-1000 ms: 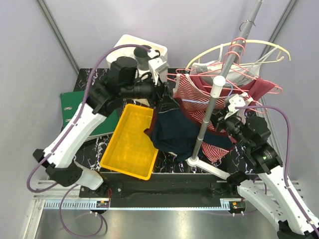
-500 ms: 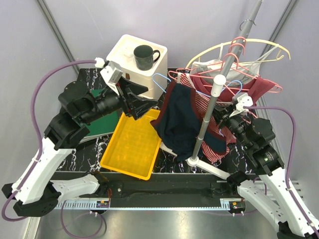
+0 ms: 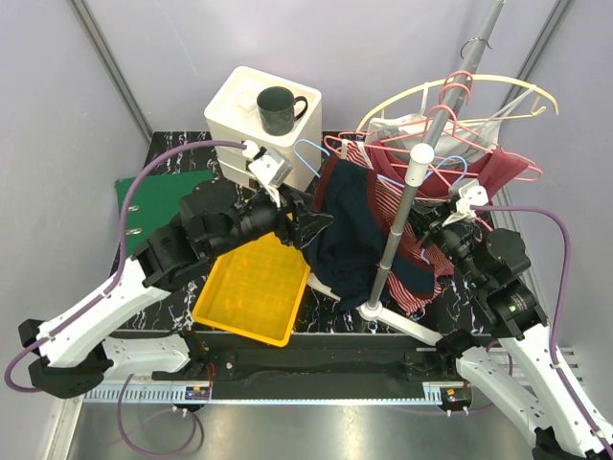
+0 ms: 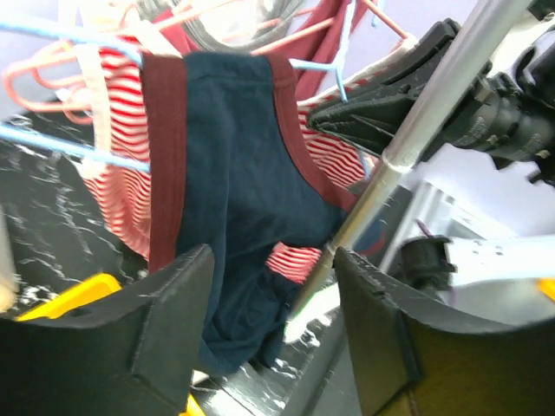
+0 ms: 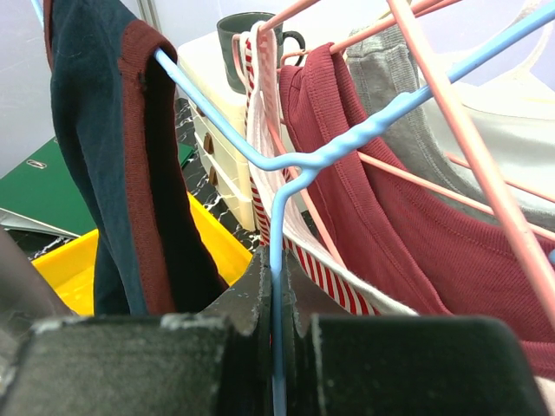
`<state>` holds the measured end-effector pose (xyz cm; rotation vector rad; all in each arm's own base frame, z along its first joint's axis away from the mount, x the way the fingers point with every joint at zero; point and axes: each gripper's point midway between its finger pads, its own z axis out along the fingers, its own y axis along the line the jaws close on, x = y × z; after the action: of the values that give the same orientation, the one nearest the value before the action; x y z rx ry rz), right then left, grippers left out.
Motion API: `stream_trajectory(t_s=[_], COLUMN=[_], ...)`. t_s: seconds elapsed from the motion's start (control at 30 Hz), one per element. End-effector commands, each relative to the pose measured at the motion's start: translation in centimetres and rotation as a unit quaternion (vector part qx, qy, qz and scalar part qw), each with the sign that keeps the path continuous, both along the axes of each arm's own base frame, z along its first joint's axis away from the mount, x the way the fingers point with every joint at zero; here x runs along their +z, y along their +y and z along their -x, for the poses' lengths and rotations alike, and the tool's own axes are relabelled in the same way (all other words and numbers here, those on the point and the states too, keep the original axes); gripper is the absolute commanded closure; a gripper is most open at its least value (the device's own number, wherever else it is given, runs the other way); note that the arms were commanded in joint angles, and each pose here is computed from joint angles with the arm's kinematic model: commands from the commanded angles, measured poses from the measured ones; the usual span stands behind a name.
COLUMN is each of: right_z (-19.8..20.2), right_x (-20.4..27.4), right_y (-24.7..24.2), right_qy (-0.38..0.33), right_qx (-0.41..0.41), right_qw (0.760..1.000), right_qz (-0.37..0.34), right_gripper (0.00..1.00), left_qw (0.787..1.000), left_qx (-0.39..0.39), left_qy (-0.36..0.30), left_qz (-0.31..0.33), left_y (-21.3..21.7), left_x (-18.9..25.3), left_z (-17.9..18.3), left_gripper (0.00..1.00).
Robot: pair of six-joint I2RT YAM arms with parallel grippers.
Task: Remove the tank top from the hanger
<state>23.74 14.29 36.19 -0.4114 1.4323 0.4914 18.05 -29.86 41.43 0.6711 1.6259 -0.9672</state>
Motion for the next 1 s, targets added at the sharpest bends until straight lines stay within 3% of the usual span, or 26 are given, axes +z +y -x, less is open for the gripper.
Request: stream_trajectory(t_s=[0.0,0.27,0.47,0.97], right_z=[0.4,0.3,0.5,1.1], right_x=[2.6,2.4,2.7,3.1], right_y=[-0.1,0.0,-0.1,-0.3], right_qy=[-0.037,-0.024,-0.027,-0.03], right_qx=[0.002,0.002,0.003,0.004], right_qw=[0.999,0.999,0.999,0.999], right_qz=[-0.028,-0.036,-0.037,-0.044], right_gripper=[1.0,1.0,1.0,1.0], left_qw=[0.992,0.985,0.985,0.988], left_qx=[0.105,0.12,0.126,0.12], left_qy=[-0.071,-0.117,-0.121,-0.093], left_qz=[0.015,0.03,-0.01,-0.038], left_y=[0.9,0.5,-0.3,-2.8], left_x=[3.8,6.9,7.1,5.5], left_z=[-3.2,-4.1,-5.2,-6.5], left_gripper=[0.4,0.4,0.4,0.6])
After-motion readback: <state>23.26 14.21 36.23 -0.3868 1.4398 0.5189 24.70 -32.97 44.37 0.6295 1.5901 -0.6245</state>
